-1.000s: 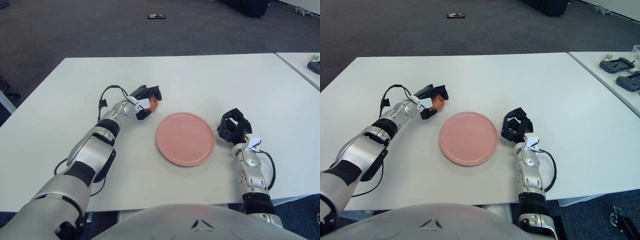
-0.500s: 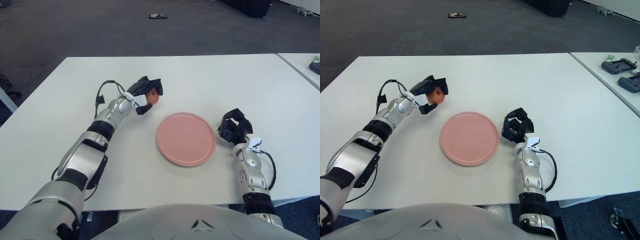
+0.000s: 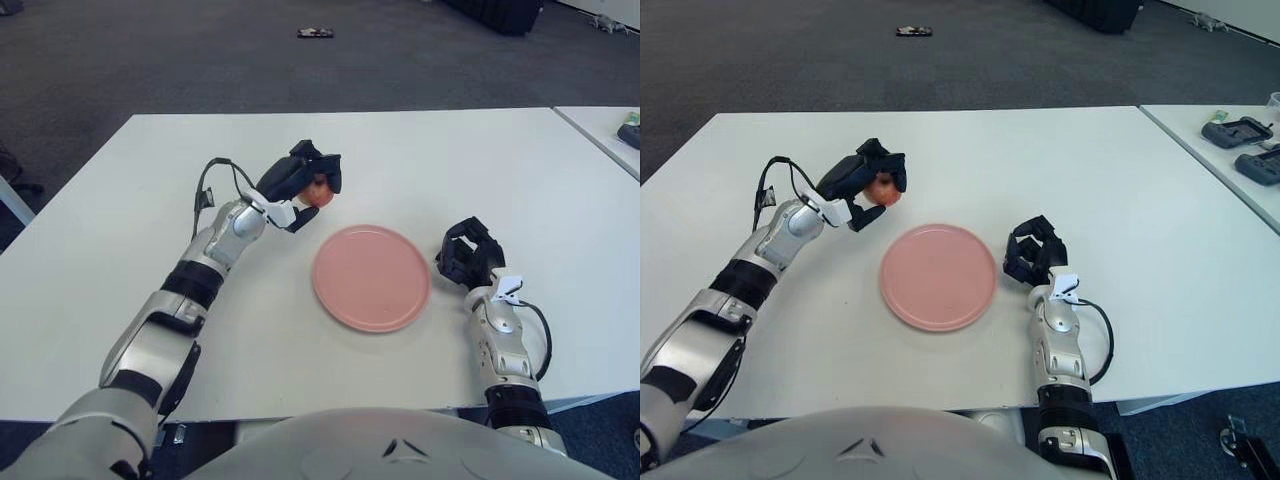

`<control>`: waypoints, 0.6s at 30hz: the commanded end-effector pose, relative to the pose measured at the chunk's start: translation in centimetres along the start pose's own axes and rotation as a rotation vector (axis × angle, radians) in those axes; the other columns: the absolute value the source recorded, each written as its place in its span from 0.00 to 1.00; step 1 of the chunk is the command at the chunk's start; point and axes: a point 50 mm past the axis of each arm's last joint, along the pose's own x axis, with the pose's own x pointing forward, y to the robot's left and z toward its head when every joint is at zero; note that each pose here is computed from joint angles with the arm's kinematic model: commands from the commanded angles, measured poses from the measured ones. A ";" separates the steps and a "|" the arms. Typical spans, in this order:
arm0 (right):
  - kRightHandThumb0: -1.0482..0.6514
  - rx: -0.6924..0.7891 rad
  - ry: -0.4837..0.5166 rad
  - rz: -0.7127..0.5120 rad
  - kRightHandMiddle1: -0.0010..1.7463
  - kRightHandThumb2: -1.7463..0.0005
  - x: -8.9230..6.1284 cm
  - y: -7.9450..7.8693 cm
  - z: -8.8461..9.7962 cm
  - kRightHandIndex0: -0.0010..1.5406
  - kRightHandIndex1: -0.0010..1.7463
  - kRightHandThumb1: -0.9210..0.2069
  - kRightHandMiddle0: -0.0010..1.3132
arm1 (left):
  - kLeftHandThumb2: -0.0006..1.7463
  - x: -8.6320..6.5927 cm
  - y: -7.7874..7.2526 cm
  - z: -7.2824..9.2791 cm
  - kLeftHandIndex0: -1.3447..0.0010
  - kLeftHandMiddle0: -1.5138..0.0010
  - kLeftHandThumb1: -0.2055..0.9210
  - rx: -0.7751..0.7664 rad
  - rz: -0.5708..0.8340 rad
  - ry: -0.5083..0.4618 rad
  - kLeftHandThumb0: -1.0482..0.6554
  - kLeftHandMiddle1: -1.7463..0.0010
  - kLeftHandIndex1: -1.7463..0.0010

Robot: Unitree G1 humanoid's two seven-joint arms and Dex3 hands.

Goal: Put the apple into the plate.

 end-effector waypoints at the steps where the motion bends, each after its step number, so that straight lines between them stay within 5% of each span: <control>1: 0.36 -0.001 0.125 -0.013 1.00 0.35 -0.9 -0.4 -2.2 0.45 0.98 0.40 0.38 | 1.00 -0.4 0.5 1.2 0.48 0.34 0.08 0.024 -0.001 -0.057 0.61 0.10 0.00; 7: 0.36 -0.002 0.130 -0.023 1.00 0.36 -1.0 -0.5 -2.3 0.45 0.98 0.39 0.37 | 1.00 -1.0 0.0 3.9 0.48 0.34 0.08 -0.015 -0.032 -0.153 0.61 0.10 0.00; 18: 0.37 0.002 0.137 -0.023 1.00 0.38 -1.0 -0.4 -2.4 0.45 0.97 0.37 0.35 | 1.00 -1.6 -2.6 5.9 0.48 0.35 0.09 -0.084 -0.152 -0.301 0.61 0.09 0.00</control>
